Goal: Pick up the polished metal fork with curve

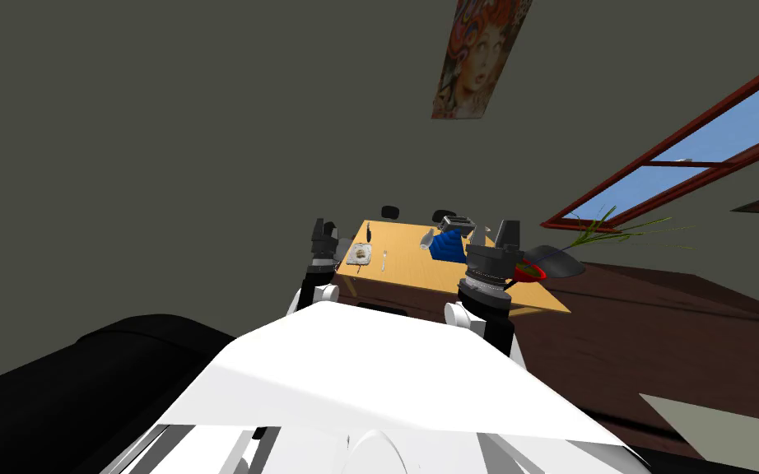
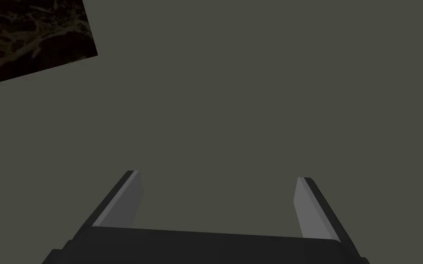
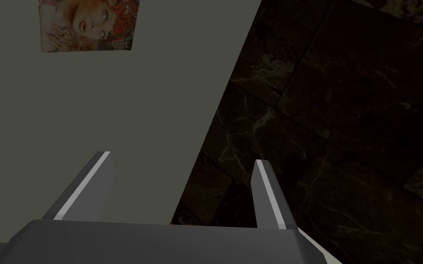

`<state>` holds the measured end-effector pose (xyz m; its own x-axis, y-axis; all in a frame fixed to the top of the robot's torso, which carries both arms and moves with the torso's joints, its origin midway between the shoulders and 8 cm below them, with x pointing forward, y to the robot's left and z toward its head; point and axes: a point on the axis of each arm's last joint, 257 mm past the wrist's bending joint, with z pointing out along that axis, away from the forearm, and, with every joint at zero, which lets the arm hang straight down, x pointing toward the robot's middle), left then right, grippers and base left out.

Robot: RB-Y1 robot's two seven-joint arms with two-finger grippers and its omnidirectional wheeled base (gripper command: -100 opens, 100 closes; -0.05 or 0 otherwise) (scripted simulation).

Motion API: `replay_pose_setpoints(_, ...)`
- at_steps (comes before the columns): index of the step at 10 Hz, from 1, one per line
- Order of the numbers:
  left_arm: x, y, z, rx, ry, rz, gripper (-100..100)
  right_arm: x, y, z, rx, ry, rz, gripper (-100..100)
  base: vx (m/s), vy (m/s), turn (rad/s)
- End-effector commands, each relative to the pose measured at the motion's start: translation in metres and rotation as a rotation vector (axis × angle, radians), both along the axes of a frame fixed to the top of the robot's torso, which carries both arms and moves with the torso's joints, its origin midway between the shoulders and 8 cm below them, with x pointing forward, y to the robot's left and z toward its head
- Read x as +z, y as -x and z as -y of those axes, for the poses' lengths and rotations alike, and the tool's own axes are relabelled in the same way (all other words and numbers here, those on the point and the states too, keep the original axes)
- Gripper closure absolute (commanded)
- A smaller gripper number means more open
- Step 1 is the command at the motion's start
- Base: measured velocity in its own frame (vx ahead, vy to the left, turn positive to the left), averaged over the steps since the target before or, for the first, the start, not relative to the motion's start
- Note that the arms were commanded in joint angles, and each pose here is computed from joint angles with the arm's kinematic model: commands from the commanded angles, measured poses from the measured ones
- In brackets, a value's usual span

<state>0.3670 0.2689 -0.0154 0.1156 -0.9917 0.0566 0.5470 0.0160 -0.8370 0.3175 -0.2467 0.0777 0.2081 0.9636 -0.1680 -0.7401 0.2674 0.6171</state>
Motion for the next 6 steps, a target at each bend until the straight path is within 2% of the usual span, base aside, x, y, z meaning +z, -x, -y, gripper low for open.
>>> replay_pose_setpoints(1, -0.007, -0.002, 0.002, -0.016, -0.030, -0.024, -100, 0.000, 0.000, 0.000, 0.000, 0.000, 0.000, 0, -0.008, 0.004, -0.033)
replay_pose_setpoints(3, -0.023, -0.005, 0.004, -0.038, -0.075, -0.073, -100, 0.000, 0.000, 0.000, 0.000, 0.000, 0.000, 0, -0.018, 0.009, -0.058)
replay_pose_setpoints(6, -0.062, -0.009, 0.002, -0.067, -0.142, -0.184, -100, 0.000, 0.000, 0.000, 0.000, 0.000, 0.000, 0, -0.034, 0.010, -0.098)
